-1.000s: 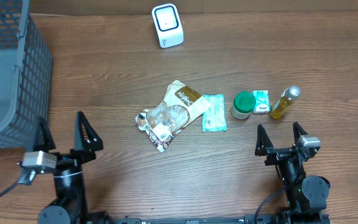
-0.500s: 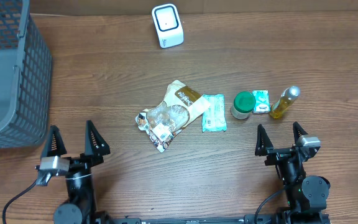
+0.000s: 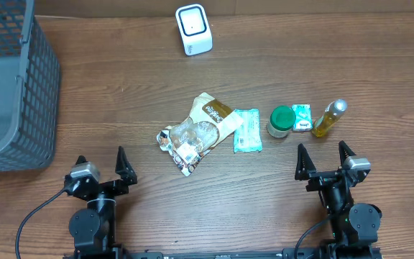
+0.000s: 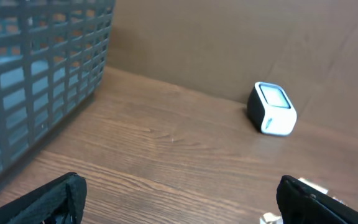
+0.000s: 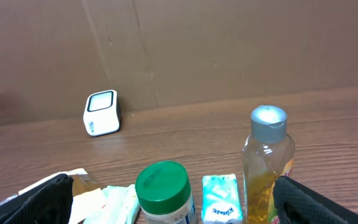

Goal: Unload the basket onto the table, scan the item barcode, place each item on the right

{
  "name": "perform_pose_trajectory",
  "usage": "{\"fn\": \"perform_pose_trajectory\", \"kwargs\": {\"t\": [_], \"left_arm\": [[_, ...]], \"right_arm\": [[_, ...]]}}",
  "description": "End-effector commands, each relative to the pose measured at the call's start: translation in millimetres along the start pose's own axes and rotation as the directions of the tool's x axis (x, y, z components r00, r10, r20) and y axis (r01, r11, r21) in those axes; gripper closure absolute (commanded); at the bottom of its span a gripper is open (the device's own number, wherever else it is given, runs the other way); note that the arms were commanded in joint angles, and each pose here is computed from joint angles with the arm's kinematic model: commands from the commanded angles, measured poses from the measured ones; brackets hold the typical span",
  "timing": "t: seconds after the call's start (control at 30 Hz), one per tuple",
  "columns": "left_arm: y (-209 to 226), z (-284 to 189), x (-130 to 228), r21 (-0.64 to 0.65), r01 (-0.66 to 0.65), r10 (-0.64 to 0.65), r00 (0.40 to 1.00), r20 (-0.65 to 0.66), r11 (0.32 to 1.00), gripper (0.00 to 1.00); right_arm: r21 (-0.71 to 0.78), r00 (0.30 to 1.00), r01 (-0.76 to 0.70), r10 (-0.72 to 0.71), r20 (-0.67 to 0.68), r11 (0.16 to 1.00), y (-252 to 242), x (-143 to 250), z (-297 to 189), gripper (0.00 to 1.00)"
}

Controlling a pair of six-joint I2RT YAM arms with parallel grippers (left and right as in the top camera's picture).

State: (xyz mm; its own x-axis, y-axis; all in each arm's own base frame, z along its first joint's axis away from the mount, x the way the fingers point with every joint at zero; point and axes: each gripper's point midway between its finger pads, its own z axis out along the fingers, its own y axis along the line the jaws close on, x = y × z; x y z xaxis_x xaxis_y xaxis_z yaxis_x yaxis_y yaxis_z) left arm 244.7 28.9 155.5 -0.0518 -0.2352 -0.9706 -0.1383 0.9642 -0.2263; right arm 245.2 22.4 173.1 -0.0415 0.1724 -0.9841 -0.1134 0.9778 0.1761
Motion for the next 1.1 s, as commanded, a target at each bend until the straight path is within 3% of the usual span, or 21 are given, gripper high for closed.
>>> {"fn": "perform_pose_trajectory", "kwargs": {"t": [0.0, 1.07], "left_arm": [[-7.0, -0.5, 1.2, 0.039, -0.144, 0.144, 0.990, 0.003, 0.989, 0.00], [-7.9, -0.5, 1.4, 0.044, -0.134, 0.134, 0.991, 0.002, 0.990, 0.00]], "right_arm": [[0.013, 1.000, -0.002, 0.002, 0.006, 1.000, -3.1, 1.4, 0.1, 0.00], [0.013, 1.000, -0.002, 0.002, 0.006, 1.000, -3.0, 1.4, 0.1, 0.00]]}}
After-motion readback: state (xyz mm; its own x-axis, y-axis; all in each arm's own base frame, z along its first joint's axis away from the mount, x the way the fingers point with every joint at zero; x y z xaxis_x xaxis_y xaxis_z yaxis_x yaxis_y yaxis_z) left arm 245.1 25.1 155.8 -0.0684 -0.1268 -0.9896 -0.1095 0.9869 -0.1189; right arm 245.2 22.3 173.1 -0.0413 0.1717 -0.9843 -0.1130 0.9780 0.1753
